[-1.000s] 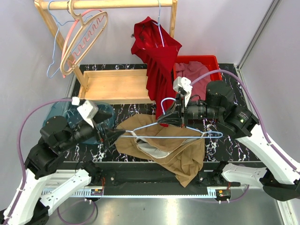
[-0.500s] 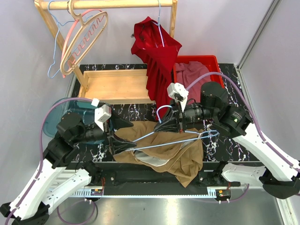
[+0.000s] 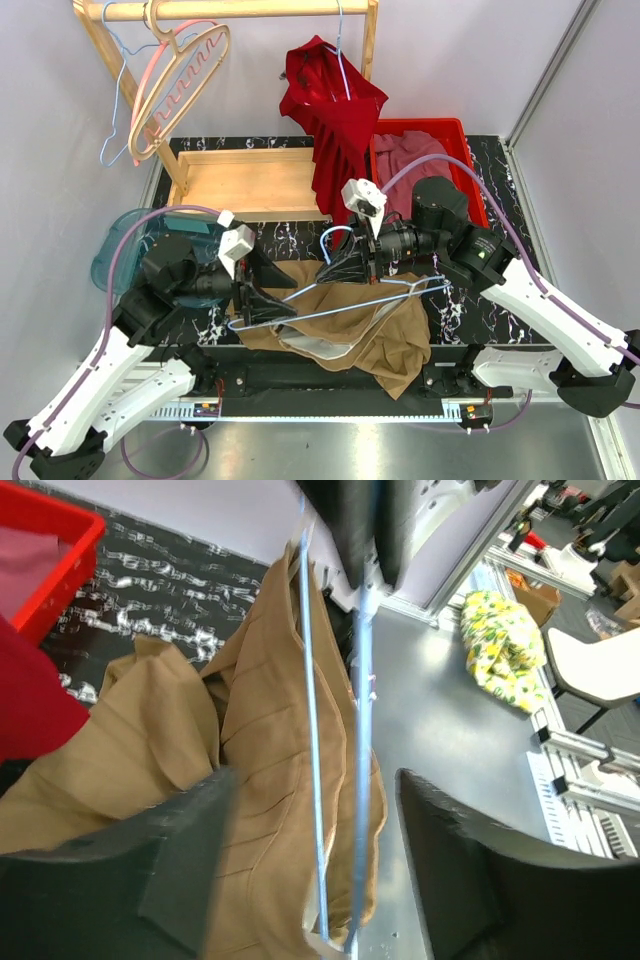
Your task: Place the skirt on the hanger
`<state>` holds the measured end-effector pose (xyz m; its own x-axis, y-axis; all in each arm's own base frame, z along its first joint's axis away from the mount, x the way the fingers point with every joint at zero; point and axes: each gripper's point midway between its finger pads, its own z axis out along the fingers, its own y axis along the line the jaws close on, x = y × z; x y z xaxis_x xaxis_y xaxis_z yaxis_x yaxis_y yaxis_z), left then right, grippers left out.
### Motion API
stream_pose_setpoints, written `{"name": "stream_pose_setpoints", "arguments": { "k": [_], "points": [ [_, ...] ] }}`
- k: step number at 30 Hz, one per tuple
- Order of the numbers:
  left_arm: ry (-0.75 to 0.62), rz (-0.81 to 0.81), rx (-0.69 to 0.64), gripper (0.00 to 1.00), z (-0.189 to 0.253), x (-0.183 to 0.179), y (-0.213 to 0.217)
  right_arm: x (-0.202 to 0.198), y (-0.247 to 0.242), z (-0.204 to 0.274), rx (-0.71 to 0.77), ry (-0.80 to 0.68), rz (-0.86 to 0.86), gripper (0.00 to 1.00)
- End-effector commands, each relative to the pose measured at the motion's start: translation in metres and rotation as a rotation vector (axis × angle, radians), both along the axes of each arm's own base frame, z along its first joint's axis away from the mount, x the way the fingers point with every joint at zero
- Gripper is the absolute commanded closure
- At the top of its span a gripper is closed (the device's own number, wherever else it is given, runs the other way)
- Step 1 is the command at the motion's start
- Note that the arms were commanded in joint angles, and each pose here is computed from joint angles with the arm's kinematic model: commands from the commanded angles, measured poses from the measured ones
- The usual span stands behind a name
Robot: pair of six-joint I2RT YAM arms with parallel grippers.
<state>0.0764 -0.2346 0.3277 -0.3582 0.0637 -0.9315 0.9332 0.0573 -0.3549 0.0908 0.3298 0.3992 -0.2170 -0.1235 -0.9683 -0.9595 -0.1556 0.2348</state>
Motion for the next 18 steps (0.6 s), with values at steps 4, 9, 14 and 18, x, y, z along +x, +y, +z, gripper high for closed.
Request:
{"name": "stream_pose_setpoints", "arguments": {
  "k": [4, 9, 14, 18],
  "points": [
    [-0.005, 0.071, 0.040, 0.78, -0.011, 0.013, -0.001, -0.006, 0.004, 0.027, 0.100, -0.053, 0.026, 1.00],
    [-0.083, 0.391, 0.069, 1.00, -0.006, 0.056, 0.022, 0.015, 0.005, 0.024, 0.105, -0.046, -0.114, 0.83],
    [-0.145, 0.584, 0.059, 1.00, 0.019, 0.066, 0.054, 0.063, -0.006, 0.026, 0.123, -0.054, -0.425, 0.26],
    [-0.155, 0.743, 0.087, 1.00, 0.031, 0.072, 0.084, 0.073, -0.025, 0.040, 0.145, -0.085, -0.542, 0.15]
  ]
}}
